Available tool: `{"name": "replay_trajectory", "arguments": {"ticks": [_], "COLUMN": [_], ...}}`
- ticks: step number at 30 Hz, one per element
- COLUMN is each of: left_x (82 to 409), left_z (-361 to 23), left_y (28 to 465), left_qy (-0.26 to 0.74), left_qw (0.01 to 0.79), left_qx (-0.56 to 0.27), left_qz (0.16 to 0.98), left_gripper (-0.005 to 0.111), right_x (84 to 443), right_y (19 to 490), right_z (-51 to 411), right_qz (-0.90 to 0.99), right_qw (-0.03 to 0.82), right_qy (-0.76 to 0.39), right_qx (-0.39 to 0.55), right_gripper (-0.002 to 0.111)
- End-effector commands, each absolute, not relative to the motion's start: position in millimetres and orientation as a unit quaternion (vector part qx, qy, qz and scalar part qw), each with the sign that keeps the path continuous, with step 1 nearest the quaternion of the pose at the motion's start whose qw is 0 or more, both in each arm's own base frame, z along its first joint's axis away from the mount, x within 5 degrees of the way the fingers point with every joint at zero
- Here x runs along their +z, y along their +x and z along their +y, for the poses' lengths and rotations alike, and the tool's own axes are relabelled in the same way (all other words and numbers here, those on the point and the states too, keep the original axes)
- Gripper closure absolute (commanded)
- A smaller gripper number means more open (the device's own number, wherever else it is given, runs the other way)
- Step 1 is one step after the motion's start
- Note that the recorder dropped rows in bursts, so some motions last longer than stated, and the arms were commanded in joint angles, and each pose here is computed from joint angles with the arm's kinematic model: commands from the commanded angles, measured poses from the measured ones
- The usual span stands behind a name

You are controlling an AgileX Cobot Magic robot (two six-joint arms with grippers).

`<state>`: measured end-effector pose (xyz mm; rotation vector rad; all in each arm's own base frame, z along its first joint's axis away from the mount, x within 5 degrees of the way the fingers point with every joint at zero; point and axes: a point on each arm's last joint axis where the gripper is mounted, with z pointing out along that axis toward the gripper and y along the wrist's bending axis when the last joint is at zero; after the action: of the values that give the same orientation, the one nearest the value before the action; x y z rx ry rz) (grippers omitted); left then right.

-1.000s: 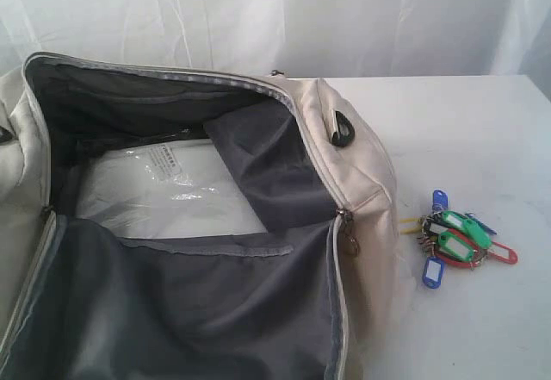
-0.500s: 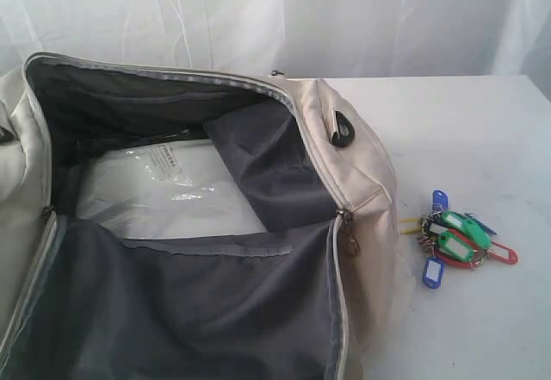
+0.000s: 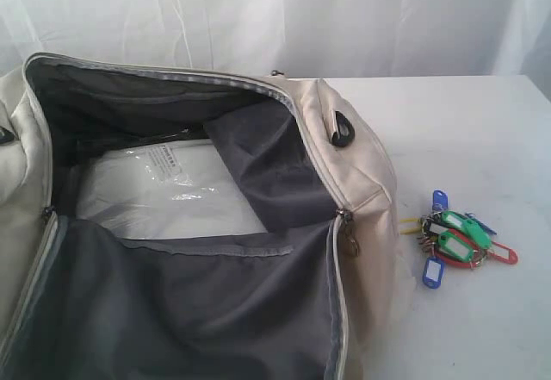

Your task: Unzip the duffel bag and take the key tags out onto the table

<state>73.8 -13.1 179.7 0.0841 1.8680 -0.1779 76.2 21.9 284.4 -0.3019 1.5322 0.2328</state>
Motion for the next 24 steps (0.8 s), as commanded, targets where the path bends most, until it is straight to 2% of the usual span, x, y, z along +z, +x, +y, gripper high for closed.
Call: {"name": "replay_trajectory", "arguments": {"ticks": [1,9,24], "left_x": [168.0,164.6,164.2], "left_z": [-13.0,-12.5,1.0], "left_y": [68.9,65.0,51.6], "left_qy": [0.042,0.044,-0.052], "left_qw": [0.542,0.527,0.556], "left_qx": [-0.072,-0.07,-0.01], "left_qz": [0.836,0.846,0.83], "left_gripper": [0.107,0.107,0.107], "right_x": [282.9,282.7,282.7], "right_y": [76.0,76.2,76.2], "right_z": [21.7,21.1,21.1], "right_qz": [0.689,0.69,0.69], "right_qw": [0.705,0.704,0.704], "right_qy": [-0.137,-0.134,-0.134], "right_qx": [0.103,0.1,0.1], "right_gripper": [0.107,0.107,0.107]}}
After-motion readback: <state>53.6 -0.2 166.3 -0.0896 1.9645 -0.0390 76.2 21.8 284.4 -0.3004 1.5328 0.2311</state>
